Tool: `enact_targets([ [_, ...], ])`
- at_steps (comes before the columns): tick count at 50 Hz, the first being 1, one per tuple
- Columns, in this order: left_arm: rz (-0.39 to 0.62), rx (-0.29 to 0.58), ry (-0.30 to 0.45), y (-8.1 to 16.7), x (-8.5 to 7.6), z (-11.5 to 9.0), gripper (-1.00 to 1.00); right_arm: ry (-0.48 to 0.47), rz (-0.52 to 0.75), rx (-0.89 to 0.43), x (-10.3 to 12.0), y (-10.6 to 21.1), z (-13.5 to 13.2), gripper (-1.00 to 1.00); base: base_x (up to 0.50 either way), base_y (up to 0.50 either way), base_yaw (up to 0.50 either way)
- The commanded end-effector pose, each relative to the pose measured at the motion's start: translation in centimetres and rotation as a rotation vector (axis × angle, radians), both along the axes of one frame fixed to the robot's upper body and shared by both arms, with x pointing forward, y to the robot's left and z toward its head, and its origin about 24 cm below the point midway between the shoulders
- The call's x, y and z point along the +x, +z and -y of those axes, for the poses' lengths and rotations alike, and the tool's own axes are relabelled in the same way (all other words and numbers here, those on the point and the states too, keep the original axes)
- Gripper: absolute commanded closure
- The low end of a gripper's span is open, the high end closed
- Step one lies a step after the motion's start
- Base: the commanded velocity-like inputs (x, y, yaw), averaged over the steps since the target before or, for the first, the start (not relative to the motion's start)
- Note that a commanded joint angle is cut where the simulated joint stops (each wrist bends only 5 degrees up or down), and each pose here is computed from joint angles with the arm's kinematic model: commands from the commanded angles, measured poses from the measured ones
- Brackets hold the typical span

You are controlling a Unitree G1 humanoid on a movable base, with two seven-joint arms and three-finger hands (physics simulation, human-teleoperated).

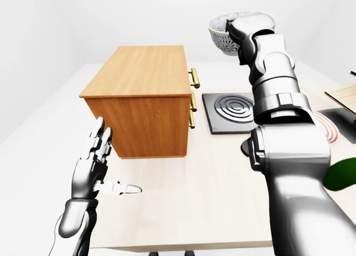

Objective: Put the bowl on the top of the cabinet.

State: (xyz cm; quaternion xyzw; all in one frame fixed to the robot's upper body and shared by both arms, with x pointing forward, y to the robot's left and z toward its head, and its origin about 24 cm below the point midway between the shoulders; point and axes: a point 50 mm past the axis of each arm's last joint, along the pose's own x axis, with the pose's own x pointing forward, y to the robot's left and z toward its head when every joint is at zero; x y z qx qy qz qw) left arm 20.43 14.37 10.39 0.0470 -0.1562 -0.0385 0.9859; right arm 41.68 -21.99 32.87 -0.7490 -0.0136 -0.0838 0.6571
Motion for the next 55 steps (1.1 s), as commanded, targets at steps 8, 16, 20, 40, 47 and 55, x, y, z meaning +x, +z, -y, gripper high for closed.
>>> enact_targets([
  [8,0.011,-0.006,-0.007,0.3,-0.4,0.0,-1.0,0.109,0.065,-0.147,0.6,1.9,-6.4,1.0,0.0,0.0,0.0],
  [16,0.004,-0.007,-0.009,0.1,-0.2,0.0,-1.0,0.19,0.069,-0.165,0.7,1.9,-9.9,1.0,0.0,0.0,0.0],
  [20,0.01,-0.008,-0.013,0.3,-0.3,0.0,-1.0,0.225,0.071,-0.187,0.6,1.7,-11.5,1.0,0.0,0.0,0.0],
  [40,-0.007,-0.011,-0.017,-0.1,-0.2,0.0,-1.0,0.356,0.081,-0.22,-0.2,1.6,-17.1,1.0,0.0,0.0,0.0],
  [47,0.007,-0.013,-0.019,0.2,-0.3,0.0,-1.0,0.416,0.082,-0.234,-0.7,1.2,-19.6,1.0,0.0,0.0,0.0],
  [55,0.002,-0.015,-0.019,0.1,-0.3,0.0,-1.0,0.436,0.07,-0.232,-0.7,0.3,-20.2,1.0,0.0,0.0,0.0],
])
